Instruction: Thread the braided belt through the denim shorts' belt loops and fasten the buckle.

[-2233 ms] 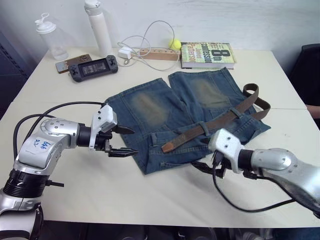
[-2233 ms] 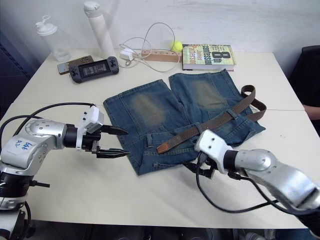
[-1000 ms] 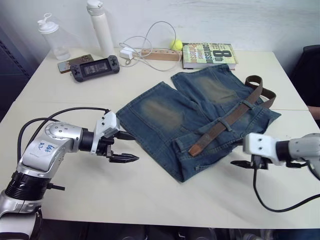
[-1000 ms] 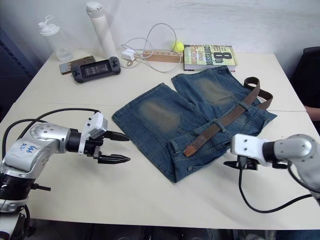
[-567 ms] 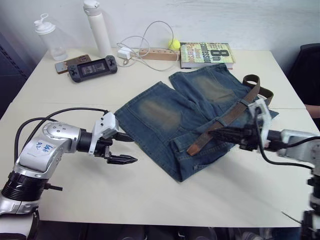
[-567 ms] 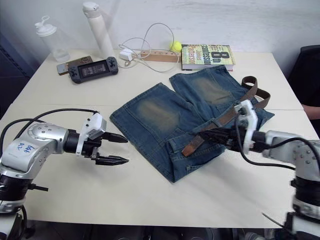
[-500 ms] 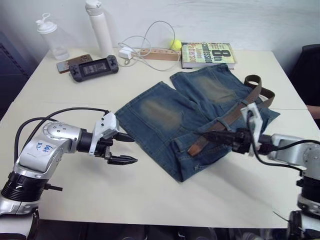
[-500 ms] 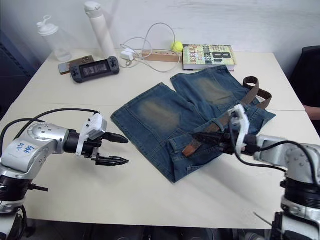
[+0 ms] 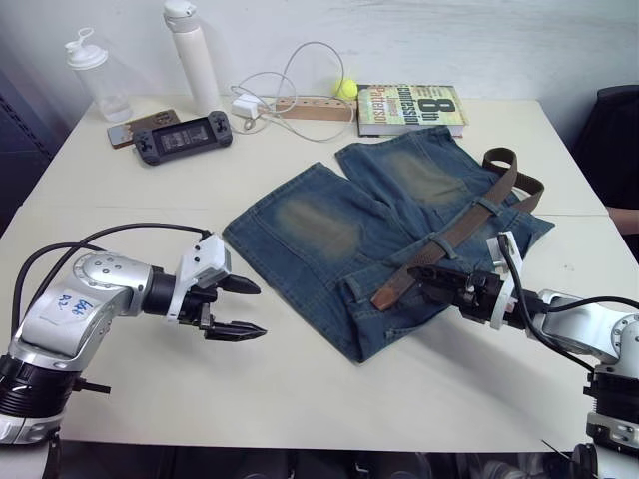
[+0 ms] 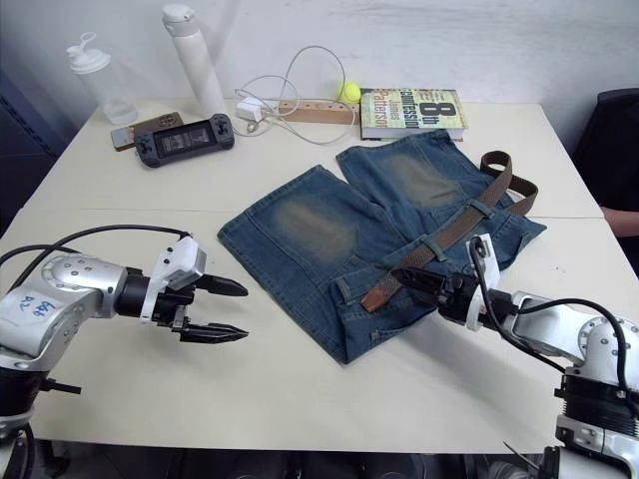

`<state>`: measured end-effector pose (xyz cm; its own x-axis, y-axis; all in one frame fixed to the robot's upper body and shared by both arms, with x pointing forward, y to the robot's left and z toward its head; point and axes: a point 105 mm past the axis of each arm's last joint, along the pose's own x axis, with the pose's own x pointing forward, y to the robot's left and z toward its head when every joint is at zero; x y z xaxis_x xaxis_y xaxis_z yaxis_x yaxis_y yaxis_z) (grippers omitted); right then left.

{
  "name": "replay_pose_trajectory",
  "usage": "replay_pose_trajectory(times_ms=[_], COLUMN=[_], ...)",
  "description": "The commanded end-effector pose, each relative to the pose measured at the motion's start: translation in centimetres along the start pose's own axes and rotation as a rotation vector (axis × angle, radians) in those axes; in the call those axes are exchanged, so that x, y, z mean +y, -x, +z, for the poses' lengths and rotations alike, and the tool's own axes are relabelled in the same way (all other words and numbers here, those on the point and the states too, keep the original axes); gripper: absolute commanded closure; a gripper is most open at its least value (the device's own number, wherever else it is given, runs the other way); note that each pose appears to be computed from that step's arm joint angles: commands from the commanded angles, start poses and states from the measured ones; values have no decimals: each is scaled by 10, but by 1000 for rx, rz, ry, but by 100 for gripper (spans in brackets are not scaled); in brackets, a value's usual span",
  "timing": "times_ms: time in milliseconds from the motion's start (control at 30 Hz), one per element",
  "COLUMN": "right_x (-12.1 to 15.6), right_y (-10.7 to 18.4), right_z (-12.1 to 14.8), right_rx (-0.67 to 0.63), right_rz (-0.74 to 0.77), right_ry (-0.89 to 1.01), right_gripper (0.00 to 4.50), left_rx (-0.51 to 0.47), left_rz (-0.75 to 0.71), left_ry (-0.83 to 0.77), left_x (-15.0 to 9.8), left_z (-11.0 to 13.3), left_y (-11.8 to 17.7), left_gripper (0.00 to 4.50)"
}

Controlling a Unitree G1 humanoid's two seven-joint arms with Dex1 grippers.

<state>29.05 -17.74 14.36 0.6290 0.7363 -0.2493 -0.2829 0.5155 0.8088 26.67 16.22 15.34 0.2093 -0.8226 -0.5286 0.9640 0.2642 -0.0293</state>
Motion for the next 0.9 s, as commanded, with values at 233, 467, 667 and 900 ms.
replay_pose_trajectory(times_ms=[233,467,667,900], right_x=[19,9,14,21], right_y=[-21,-31,-31,-36], right_z=[1,1,6,17], right_rx=[-5,-35,-106,-221], right_rz=[83,57,77,58], right_ry=[-55,-88,-54,-7], right_gripper=[2,167,441,441], left_rx=[-22,-22,-46,-71], left_rz=[11,24,48,66], left_ry=[-36,-39,-50,-64], left_x=[-6,-5,0,4], left_z=[9,9,13,15], left_y=[2,3,3,-3], left_gripper=[0,0,0,0])
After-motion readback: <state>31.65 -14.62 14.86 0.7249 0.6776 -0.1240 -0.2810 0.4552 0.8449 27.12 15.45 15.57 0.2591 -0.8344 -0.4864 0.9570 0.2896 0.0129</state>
